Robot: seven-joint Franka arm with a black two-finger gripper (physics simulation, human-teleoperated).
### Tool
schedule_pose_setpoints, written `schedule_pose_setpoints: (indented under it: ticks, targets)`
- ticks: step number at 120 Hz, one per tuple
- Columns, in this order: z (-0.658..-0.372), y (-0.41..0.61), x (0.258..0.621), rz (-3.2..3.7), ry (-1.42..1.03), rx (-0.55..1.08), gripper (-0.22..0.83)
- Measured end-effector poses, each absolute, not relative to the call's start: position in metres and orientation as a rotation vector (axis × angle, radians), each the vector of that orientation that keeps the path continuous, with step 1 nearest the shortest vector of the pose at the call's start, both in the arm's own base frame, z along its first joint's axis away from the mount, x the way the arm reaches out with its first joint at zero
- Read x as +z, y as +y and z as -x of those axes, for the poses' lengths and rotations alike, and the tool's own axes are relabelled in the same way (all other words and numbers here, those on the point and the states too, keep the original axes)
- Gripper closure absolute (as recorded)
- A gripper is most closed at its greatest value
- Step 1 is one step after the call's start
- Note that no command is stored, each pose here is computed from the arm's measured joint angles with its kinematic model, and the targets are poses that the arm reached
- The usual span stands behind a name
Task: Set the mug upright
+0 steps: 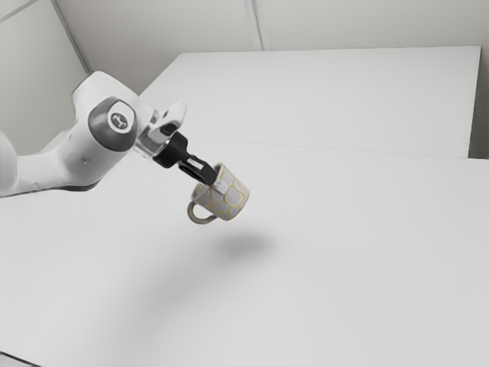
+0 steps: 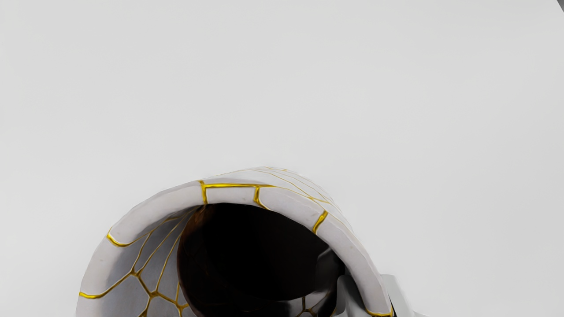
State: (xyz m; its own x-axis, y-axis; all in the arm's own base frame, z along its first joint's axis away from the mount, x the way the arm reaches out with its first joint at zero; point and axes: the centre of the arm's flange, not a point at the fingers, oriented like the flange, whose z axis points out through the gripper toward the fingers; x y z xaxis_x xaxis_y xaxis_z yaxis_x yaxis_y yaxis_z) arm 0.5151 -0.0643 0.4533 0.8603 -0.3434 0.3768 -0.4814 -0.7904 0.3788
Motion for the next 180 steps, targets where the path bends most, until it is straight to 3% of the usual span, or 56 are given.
schedule_pose_setpoints:
  ticks: [27, 70, 101, 180]
  targets:
    - [-0.515, -0.064, 0.448, -2.793, -0.664, 0.219, 0.78]
    - [-0.511, -0.059, 0.426, -3.023, -0.571, 0.112, 0.78]
    - [-0.503, -0.056, 0.392, -3.109, -0.497, 0.147, 0.78]
    - [-0.504, -0.055, 0.358, -3.211, -0.353, 0.189, 0.78]
